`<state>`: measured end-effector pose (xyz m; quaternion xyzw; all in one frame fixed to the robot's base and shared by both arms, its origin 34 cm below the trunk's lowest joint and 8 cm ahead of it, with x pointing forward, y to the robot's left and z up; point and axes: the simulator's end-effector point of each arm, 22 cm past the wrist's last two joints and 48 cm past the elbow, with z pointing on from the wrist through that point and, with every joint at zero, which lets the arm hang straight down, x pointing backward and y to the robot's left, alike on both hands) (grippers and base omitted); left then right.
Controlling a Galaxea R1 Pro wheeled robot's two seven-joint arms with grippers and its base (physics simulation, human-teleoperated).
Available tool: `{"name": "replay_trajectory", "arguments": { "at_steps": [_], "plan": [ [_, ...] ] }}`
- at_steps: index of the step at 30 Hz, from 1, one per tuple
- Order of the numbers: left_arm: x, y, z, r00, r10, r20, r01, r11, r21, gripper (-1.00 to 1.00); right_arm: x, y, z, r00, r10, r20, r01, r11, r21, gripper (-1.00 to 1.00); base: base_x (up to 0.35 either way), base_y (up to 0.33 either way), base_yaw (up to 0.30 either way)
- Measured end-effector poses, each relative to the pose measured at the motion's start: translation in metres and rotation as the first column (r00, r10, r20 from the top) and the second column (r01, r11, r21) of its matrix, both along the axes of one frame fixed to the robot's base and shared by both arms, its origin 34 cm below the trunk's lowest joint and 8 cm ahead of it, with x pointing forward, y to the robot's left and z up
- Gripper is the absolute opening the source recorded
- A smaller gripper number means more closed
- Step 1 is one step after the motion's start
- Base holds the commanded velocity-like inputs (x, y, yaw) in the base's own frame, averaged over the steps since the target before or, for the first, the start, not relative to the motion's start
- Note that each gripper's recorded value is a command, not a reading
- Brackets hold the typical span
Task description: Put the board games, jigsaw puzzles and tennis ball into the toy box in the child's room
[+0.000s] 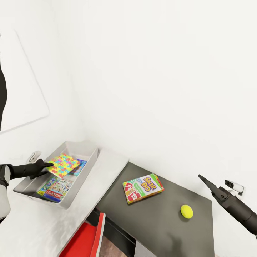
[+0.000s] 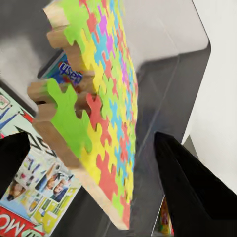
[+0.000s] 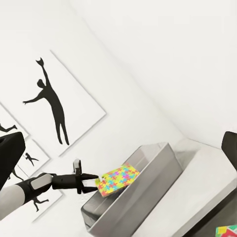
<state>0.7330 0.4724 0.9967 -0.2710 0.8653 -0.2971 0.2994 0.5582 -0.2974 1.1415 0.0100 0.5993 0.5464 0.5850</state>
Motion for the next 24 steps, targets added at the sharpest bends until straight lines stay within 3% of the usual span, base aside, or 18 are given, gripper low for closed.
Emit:
{"name": "replay_trajectory", "arguments": {
  "at_steps": [17, 21, 24],
  "plan": [
    [0.0, 0.004, 0.007, 1.0, 0.01, 0.022, -0.009, 1.0, -0.029, 1.0, 0.0, 0.0, 0.0, 1.0, -0.002, 0.004, 0.002, 1.0, 0.0, 1.0, 0.0, 0.0, 0.0],
    [0.003, 0.0, 0.022, 0.997, 0.003, 0.079, 0.003, 0.996, -0.086, 1.0, 0.0, 0.0, 0.0, 1.0, -0.003, 0.005, 0.003, 1.0, -0.001, 1.0, 0.0, 0.0, 0.0],
    [0.005, -0.008, 0.042, 0.988, -0.022, 0.153, 0.045, 0.988, -0.145, 1.0, 0.0, 0.0, 0.001, 1.0, -0.003, 0.007, 0.003, 1.0, -0.001, 1.0, 0.0, 0.0, 0.0]
  ]
}}
